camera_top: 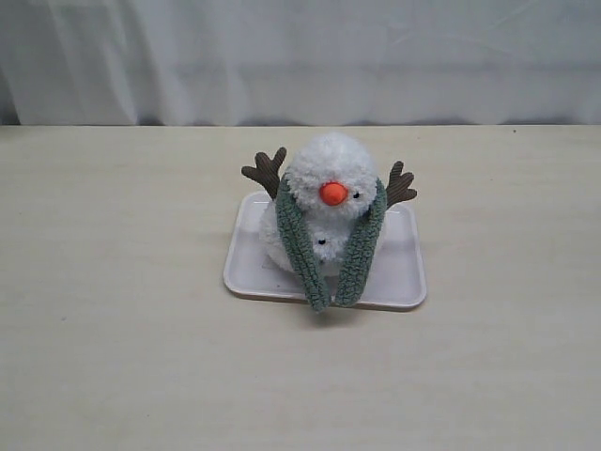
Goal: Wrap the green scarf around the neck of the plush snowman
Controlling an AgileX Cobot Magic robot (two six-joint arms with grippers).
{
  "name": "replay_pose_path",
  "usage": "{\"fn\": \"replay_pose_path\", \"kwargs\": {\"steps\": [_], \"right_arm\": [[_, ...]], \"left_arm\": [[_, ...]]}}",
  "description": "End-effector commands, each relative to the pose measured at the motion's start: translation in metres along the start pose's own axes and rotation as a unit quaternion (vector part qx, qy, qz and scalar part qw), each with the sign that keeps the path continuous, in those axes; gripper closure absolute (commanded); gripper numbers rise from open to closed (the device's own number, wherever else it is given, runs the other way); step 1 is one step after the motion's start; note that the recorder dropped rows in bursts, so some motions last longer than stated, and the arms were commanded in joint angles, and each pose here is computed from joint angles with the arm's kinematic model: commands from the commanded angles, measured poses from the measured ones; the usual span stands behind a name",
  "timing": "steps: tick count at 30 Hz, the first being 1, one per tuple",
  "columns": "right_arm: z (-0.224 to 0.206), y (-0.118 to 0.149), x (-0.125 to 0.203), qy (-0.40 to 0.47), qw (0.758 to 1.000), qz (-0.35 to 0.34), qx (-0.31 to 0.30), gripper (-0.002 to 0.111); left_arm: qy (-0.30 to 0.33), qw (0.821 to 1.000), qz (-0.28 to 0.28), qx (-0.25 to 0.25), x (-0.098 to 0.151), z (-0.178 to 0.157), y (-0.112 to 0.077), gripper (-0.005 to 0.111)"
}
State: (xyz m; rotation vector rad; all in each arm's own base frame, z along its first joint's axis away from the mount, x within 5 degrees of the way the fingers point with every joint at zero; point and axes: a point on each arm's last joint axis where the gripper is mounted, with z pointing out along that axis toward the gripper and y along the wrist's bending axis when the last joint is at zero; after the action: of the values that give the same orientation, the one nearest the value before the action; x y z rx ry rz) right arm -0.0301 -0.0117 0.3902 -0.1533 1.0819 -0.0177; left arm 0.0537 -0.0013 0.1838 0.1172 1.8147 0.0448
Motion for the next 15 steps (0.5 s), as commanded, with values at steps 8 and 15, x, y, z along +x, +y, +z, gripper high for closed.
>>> {"fn": "replay_pose_path", "kwargs": {"steps": [8,15], "right_arm": [[0.011,0.013,0.071,0.095,0.993,-0.033,0.053,0.104],[0.011,0.020,0.123,0.141,0.989,-0.020,0.038,0.104]], "left_arm": [[-0.007,1.000,-0.001,0.003,0.000,0.000,0.000,0.107],[-0.007,1.000,-0.001,0.003,0.000,0.000,0.000,0.107]]}}
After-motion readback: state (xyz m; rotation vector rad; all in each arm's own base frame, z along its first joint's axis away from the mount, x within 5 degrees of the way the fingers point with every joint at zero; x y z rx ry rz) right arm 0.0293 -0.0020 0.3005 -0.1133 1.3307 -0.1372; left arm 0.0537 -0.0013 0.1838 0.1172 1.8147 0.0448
